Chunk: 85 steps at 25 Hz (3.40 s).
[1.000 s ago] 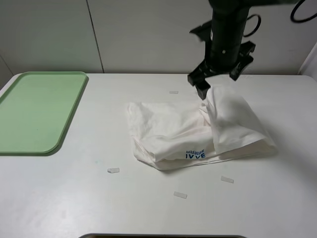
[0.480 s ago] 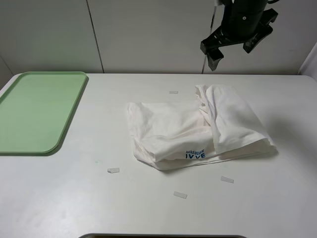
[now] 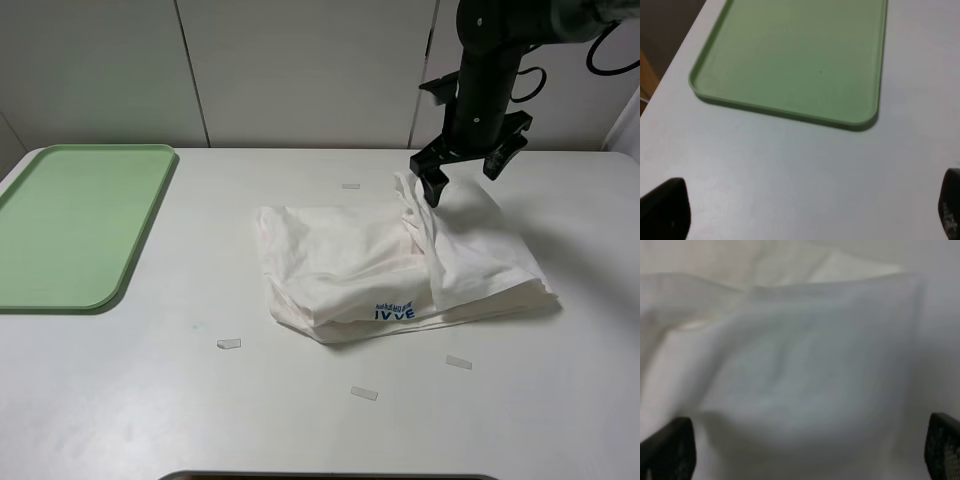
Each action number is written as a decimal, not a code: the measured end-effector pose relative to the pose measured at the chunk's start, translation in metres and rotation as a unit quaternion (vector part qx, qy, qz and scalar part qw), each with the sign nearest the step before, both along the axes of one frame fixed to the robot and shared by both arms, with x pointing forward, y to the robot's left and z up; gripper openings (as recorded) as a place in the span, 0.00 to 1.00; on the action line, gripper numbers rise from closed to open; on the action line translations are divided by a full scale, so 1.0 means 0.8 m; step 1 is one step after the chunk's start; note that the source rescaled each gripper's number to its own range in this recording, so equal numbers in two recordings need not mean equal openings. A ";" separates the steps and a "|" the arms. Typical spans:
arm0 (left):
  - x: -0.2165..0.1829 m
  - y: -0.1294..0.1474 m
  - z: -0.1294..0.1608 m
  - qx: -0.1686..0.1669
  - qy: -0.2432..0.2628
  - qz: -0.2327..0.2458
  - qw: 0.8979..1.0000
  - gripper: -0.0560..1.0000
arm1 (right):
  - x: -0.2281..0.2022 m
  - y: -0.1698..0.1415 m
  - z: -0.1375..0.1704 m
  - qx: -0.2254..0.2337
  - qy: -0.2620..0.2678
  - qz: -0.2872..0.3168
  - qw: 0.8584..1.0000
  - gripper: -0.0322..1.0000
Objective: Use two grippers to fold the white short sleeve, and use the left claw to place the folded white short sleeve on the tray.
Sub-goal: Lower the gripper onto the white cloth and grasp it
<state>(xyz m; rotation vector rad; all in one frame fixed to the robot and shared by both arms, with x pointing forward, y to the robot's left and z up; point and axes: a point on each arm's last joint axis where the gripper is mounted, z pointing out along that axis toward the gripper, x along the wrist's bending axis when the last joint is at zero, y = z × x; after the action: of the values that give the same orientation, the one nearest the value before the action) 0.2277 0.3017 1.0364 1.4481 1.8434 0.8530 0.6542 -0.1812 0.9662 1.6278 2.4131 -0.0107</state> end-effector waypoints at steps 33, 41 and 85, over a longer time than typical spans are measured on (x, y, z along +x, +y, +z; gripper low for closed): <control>0.000 0.000 0.000 0.000 0.000 0.000 1.000 0.99 | -0.045 -0.011 0.115 0.038 -0.061 -0.005 0.997 1.00; 0.000 0.000 0.000 0.000 0.000 0.000 1.000 0.99 | -0.113 -0.028 0.151 0.061 -0.051 -0.013 0.997 1.00; 0.000 0.000 0.000 0.000 0.000 0.000 1.000 0.98 | -0.523 -0.152 0.128 0.224 -0.407 -0.054 0.884 1.00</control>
<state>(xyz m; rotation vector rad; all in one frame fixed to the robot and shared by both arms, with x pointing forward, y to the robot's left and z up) 0.2277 0.3017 1.0364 1.4477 1.8436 0.8528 0.2362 -0.3032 1.0687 1.4837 1.7200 1.0577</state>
